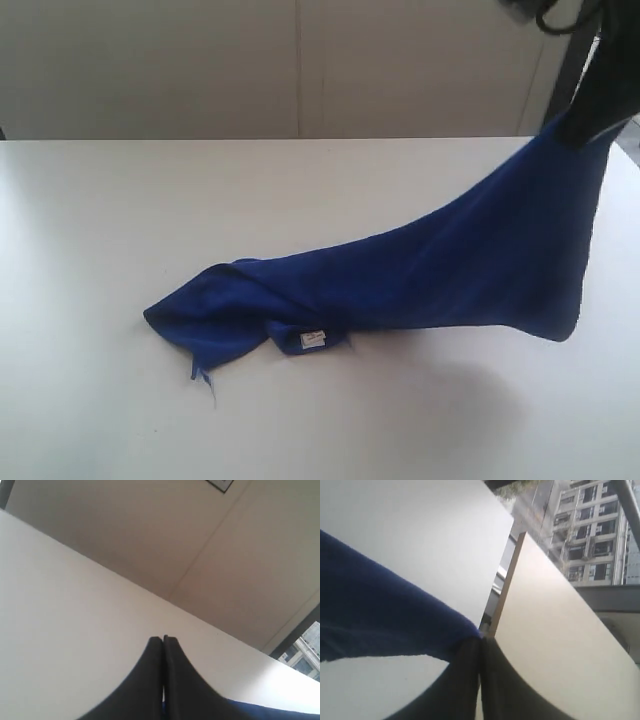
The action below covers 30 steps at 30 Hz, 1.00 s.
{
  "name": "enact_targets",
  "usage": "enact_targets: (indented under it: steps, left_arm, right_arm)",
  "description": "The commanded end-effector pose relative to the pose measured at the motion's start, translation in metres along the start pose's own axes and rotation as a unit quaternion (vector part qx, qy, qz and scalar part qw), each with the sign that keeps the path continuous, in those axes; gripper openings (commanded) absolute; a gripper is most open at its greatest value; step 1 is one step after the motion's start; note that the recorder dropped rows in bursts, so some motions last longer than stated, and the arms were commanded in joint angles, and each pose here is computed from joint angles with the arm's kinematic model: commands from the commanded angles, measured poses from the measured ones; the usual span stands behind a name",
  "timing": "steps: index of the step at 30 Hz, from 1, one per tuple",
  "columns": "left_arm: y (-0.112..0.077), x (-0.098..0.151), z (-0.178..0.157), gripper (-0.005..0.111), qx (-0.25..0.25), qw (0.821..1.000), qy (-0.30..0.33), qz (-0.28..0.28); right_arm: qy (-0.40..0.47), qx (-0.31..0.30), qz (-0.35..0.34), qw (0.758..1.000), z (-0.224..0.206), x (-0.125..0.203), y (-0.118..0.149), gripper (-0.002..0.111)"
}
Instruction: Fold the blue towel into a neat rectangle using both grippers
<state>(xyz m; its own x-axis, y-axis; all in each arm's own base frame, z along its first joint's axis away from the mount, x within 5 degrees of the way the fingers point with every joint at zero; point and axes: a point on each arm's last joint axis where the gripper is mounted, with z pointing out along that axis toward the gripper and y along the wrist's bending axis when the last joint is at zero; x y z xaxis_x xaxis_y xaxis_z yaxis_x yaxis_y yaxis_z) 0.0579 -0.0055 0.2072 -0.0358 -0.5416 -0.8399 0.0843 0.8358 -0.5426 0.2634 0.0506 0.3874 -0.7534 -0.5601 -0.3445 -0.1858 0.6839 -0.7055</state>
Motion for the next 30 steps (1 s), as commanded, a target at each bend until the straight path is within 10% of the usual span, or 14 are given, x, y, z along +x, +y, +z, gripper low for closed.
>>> enact_targets:
  steps: [1, 10, 13, 19, 27, 30]
  left_arm:
    - [-0.026, -0.03, 0.009, 0.0, 0.056, 0.996, -0.023, 0.073]
    - [-0.098, -0.065, 0.099, 0.0, 0.151, 0.949, 0.147, 0.235]
    - [-0.109, -0.051, 0.142, 0.0, 0.161, 0.943, 0.225, 0.186]
    - [-0.086, -0.013, 0.213, 0.0, 0.074, 0.926, 0.292, 0.228]
    - [-0.032, 0.008, 0.255, 0.0, -0.111, 0.851, 0.286, 0.426]
    - [-0.036, 0.005, 0.266, 0.0, -0.067, 0.856, 0.295, 0.42]
  right_arm:
    - [0.035, -0.01, 0.007, 0.999, 0.02, 0.015, 0.008, 0.0]
    - [0.055, -0.044, 0.011, 0.997, 0.054, 0.037, 0.028, 0.0]
    - [0.054, -0.047, 0.027, 0.997, 0.059, 0.04, 0.029, 0.0]
    - [0.052, -0.058, 0.032, 0.996, 0.062, 0.041, 0.034, 0.0]
    - [0.042, -0.074, 0.036, 0.996, 0.082, 0.033, 0.042, 0.0]
    - [0.041, -0.085, 0.044, 0.995, 0.104, 0.028, 0.051, 0.0]
